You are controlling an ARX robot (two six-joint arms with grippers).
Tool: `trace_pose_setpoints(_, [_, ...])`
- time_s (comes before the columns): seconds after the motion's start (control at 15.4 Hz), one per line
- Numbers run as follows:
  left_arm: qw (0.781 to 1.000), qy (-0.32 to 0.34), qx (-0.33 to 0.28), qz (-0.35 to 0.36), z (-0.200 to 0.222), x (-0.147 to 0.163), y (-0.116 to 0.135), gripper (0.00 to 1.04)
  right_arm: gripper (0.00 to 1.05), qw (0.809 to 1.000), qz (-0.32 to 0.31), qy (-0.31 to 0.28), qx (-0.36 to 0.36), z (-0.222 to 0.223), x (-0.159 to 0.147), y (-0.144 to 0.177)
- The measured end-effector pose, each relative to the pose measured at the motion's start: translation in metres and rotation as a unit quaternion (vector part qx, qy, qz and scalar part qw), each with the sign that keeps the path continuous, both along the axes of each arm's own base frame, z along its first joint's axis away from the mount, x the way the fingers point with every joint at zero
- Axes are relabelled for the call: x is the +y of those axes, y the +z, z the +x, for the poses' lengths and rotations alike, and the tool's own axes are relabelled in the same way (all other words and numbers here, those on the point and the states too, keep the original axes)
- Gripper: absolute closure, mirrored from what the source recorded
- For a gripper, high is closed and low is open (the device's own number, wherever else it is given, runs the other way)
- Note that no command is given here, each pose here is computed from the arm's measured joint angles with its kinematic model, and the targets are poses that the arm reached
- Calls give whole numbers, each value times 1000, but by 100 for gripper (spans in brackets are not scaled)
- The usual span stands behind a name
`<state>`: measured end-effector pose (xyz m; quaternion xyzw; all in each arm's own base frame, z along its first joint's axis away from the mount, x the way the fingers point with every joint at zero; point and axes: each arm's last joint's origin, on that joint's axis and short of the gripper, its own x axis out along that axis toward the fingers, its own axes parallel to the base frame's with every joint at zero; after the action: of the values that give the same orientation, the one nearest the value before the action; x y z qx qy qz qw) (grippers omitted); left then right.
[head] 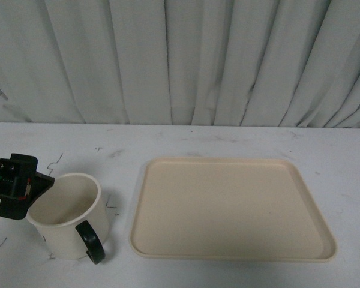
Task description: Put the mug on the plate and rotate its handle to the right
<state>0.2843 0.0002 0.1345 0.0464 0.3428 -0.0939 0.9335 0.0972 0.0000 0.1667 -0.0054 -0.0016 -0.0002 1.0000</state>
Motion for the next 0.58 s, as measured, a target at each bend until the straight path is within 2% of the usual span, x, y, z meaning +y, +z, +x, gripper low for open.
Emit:
trace_pose_setpoints(0.19, [999, 27, 27, -9, 9, 10, -17, 7, 6, 1000, 0, 0, 0, 0, 0, 0])
trace_pose_setpoints(0.45, [999, 32, 41, 2, 15, 5, -33, 8, 6, 1000, 0, 0, 0, 0, 0, 0])
trace_pose_setpoints(0.58, [998, 29, 47, 4, 16, 1, -38, 29, 6, 1000, 0, 0, 0, 0, 0, 0])
